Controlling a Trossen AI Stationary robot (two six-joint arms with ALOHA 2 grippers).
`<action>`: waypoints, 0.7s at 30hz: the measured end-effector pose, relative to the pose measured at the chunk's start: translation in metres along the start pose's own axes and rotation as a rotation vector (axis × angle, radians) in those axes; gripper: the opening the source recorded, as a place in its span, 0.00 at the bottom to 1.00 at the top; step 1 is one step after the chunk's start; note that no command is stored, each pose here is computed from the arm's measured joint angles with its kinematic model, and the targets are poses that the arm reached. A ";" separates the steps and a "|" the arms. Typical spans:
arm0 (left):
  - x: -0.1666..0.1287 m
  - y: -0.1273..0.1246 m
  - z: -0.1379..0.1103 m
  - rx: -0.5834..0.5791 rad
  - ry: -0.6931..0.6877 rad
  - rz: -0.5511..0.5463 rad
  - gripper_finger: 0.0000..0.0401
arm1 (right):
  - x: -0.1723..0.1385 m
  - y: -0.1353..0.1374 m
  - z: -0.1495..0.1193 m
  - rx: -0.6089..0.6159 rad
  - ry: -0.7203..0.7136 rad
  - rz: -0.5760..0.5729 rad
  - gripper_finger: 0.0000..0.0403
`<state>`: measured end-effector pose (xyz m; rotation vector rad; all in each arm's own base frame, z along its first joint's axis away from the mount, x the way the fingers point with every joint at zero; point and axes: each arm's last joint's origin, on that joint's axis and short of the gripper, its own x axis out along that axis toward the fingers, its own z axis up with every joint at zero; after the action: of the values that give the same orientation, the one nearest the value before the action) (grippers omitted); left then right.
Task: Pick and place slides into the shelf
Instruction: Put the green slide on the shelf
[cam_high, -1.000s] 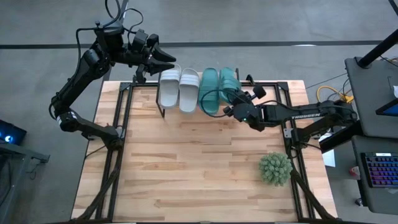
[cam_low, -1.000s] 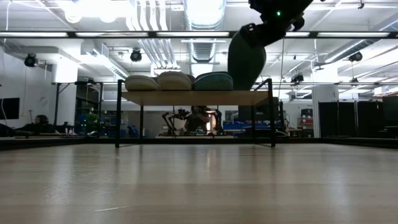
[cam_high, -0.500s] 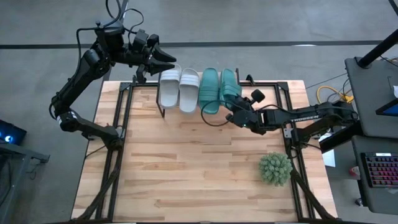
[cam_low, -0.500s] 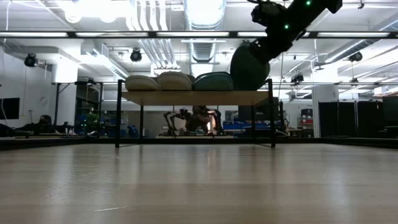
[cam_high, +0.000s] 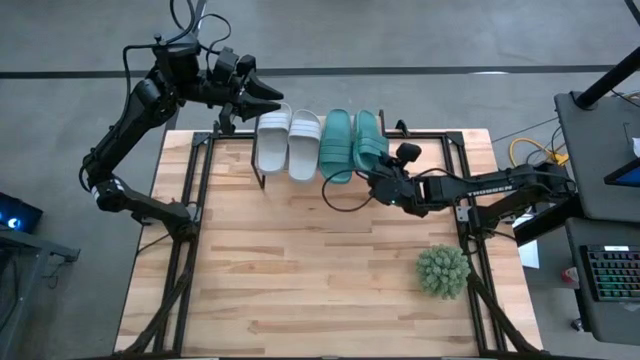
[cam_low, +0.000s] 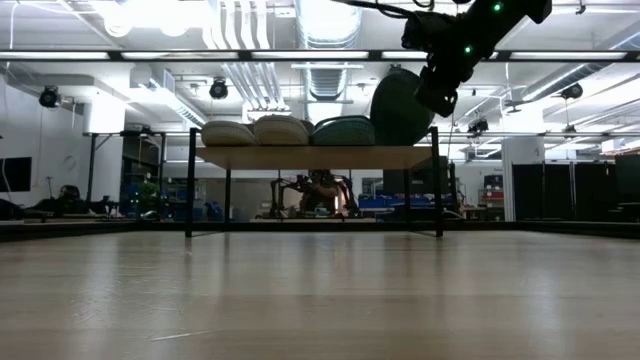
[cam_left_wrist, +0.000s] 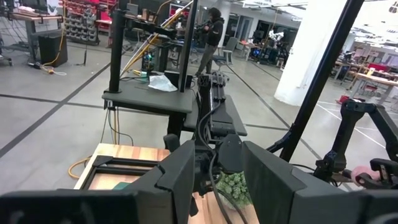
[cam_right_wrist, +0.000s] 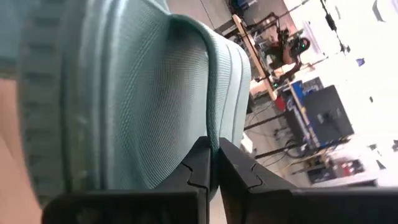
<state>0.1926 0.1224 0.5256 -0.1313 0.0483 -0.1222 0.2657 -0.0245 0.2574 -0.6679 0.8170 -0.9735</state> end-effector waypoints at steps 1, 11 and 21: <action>0.000 0.000 0.000 -0.001 0.000 0.000 0.30 | 0.000 0.000 0.000 -0.018 0.000 0.000 0.02; 0.000 0.000 0.000 -0.003 -0.001 0.000 0.30 | 0.000 0.001 -0.003 -0.182 0.016 0.006 0.02; 0.000 0.000 0.000 -0.004 -0.001 0.000 0.30 | -0.002 -0.006 0.004 -0.376 0.021 -0.023 0.02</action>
<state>0.1926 0.1224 0.5258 -0.1351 0.0473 -0.1222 0.2652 -0.0248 0.2650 -0.9925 1.0247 -0.8545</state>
